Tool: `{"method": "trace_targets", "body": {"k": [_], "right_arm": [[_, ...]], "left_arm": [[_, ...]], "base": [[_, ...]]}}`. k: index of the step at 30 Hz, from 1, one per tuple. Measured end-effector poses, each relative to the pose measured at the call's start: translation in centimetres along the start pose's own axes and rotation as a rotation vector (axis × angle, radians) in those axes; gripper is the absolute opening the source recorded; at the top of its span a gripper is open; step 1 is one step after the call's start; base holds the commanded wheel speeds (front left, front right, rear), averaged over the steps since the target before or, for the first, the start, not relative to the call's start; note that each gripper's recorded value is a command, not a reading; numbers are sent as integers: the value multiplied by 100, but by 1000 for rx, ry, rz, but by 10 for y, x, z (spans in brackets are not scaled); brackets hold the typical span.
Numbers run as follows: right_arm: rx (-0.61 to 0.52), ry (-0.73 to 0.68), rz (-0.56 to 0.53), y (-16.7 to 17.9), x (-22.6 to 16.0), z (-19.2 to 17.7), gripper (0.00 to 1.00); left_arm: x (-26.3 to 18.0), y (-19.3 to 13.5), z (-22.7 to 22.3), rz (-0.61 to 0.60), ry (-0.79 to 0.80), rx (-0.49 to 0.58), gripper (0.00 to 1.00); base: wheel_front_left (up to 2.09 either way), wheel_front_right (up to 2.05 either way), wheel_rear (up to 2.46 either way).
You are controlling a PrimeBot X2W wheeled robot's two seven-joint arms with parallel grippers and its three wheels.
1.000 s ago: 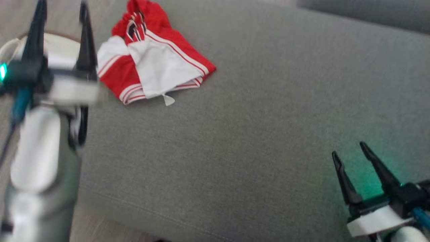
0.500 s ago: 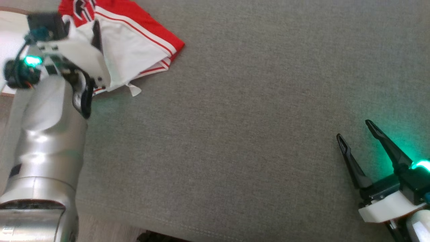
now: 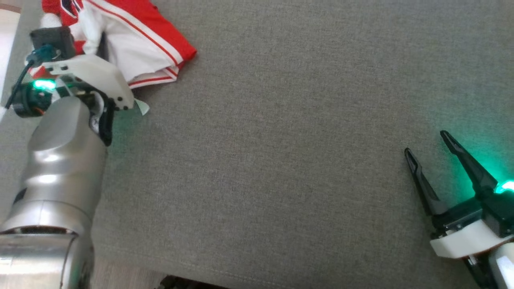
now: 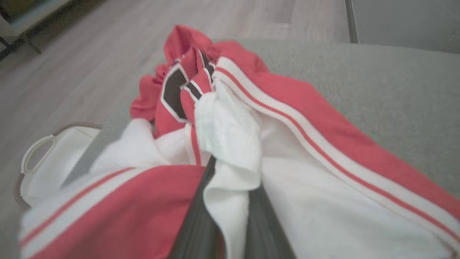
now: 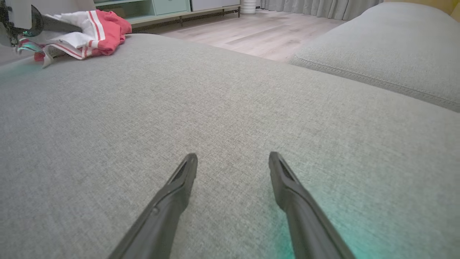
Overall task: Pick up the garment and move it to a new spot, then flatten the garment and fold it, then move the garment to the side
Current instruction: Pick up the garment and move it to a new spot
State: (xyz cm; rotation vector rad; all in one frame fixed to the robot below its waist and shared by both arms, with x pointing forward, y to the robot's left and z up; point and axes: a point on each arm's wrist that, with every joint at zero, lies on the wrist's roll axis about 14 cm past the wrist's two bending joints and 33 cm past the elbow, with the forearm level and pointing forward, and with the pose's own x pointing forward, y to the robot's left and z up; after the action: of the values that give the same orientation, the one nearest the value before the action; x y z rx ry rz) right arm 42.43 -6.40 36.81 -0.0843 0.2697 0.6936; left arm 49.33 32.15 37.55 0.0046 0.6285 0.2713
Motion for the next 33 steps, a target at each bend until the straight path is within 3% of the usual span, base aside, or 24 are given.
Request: {"method": "trace_targets", "body": {"k": [6,10,17,22,26,33], "right_arm": [[1,-47,-2,10,-1,16,100],[13,-105,-8,25,-5,37,100],[44,-203,-87,38,-33,74,100],[50,-290,-176,39,-67,100,100],[57,-318,-276,33,-102,101,100],[57,-364,-441,13,-154,103,100]], "left_arm": [[-16,19,59,30,-190,67,0],[-42,24,126,28,-364,140,0],[-102,-11,196,-85,-564,246,0],[-152,-70,242,-212,-727,336,0],[-191,-154,258,-393,-817,394,0],[-234,-281,211,-731,-799,493,0]], "base": [[0,0,0],[0,0,0],[0,0,0],[0,0,0],[0,0,0],[0,0,0]]}}
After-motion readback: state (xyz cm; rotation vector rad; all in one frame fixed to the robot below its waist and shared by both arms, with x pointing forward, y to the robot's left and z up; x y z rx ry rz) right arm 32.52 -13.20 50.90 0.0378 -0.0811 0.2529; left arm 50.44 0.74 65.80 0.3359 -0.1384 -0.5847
